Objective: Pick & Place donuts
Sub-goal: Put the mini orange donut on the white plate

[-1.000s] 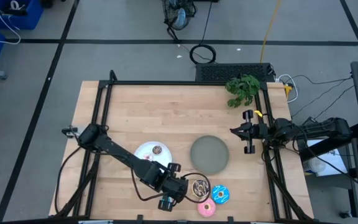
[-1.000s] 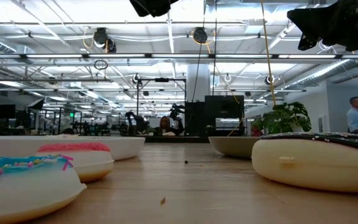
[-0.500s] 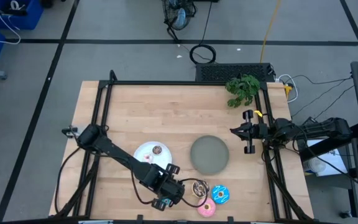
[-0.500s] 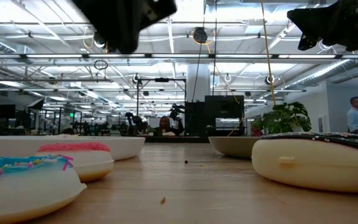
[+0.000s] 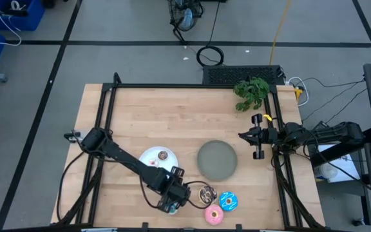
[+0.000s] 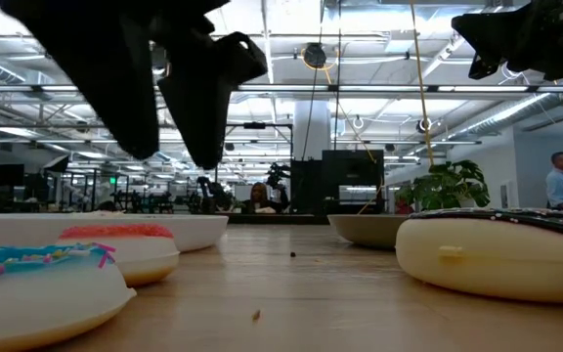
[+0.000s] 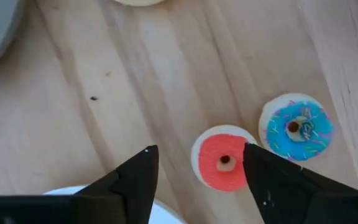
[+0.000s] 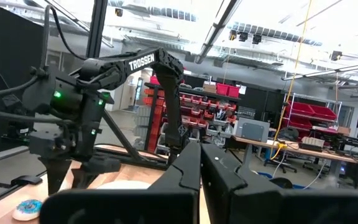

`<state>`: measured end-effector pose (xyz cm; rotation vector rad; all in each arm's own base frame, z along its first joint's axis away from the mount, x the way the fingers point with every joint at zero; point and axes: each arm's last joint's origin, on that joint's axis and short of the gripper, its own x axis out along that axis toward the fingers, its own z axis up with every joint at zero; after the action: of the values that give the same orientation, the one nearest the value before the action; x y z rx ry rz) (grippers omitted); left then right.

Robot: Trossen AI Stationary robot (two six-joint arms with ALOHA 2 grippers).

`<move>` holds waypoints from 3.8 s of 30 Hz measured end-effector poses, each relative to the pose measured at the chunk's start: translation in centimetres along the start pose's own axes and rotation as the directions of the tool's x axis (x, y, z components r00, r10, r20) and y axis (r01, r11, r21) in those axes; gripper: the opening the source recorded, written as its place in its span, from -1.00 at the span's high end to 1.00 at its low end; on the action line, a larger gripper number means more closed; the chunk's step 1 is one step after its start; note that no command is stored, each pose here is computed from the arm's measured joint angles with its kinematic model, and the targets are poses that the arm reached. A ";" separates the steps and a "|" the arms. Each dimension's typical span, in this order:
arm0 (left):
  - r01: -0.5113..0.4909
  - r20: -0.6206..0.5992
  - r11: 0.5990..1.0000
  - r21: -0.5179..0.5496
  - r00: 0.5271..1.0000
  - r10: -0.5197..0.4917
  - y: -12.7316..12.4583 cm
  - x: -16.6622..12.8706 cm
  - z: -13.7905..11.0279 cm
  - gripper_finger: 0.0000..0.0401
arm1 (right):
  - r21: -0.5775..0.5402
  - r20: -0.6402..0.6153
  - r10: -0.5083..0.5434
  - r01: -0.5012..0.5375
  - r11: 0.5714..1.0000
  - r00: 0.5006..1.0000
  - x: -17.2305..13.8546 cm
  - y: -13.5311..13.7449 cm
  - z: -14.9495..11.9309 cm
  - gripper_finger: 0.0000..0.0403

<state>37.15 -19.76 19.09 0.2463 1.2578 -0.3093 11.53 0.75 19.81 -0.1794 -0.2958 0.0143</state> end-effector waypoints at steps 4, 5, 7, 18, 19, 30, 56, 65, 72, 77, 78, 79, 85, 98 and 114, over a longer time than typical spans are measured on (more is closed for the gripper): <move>0.016 -0.014 1.000 0.002 1.000 -0.016 0.2 0.9 -0.6 -0.18 | 0.000 0.000 0.003 -0.003 1.000 1.000 0.0 0.0 0.0 1.00; 0.018 -0.009 1.000 -0.001 1.000 -0.018 0.3 1.1 -0.7 -0.17 | 0.000 0.000 0.003 -0.003 1.000 1.000 0.0 0.0 0.0 1.00; 0.016 -0.012 1.000 -0.007 1.000 -0.016 0.6 1.6 -1.0 -0.14 | 0.000 0.000 0.003 -0.003 1.000 1.000 0.0 0.0 0.0 1.00; 0.050 -0.034 0.998 -0.049 0.998 -0.051 1.0 2.9 -2.0 0.05 | 0.000 -0.001 0.003 -0.003 1.000 1.000 0.0 0.0 0.0 1.00; 0.054 -0.036 0.997 -0.055 0.998 -0.056 1.0 2.9 -2.0 0.06 | 0.000 -0.001 0.003 -0.003 1.000 1.000 0.0 0.0 0.0 1.00; 0.057 -0.014 0.996 -0.072 0.998 -0.058 0.9 2.9 -1.8 -0.02 | 0.000 -0.001 0.003 -0.003 1.000 1.000 0.0 0.0 0.0 1.00; 0.102 -0.003 0.982 -0.158 0.995 -0.103 0.9 4.3 -2.8 0.03 | 0.000 -0.001 0.003 -0.003 1.000 1.000 0.0 0.0 0.0 1.00; 0.124 0.008 0.981 -0.150 0.992 -0.124 0.9 4.9 -3.4 0.28 | -0.002 -0.001 0.003 -0.003 1.000 1.000 0.0 0.0 0.0 1.00; 0.143 0.009 0.982 -0.121 0.990 -0.143 0.8 4.3 -2.6 0.81 | -0.003 -0.001 0.003 -0.003 1.000 1.000 0.0 0.0 0.0 1.00; 0.097 -0.033 0.988 -0.117 0.994 -0.101 0.9 2.9 -1.8 0.91 | -0.003 -0.003 0.003 -0.003 1.000 1.000 0.0 0.0 0.0 1.00; 0.086 -0.038 0.990 -0.113 0.995 -0.091 0.9 2.5 -1.6 0.89 | -0.004 -0.003 0.004 -0.004 1.000 1.000 0.0 0.0 0.0 1.00; 0.072 -0.039 0.992 -0.104 0.996 -0.076 1.0 2.1 -1.3 0.89 | -0.003 -0.003 0.003 -0.003 1.000 1.000 0.0 0.0 0.0 1.00; 0.079 -0.051 0.996 -0.052 0.995 -0.082 0.6 -1.2 0.4 0.96 | -0.004 -0.006 0.004 -0.004 1.000 1.000 0.0 0.0 -0.1 1.00; 0.049 0.038 0.997 0.060 0.998 -0.051 -2.5 -13.4 2.1 0.92 | -0.003 -0.007 0.005 -0.005 1.000 1.000 0.0 0.0 -0.1 1.00; -0.086 0.077 0.994 -0.070 0.993 0.091 -2.3 -19.8 -1.4 0.96 | -0.001 -0.007 0.004 -0.004 1.000 1.000 0.0 0.0 -0.1 1.00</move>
<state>29.60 -19.52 37.60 0.2300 1.1723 -0.1989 11.55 0.76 19.73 -0.1806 -0.2882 0.0179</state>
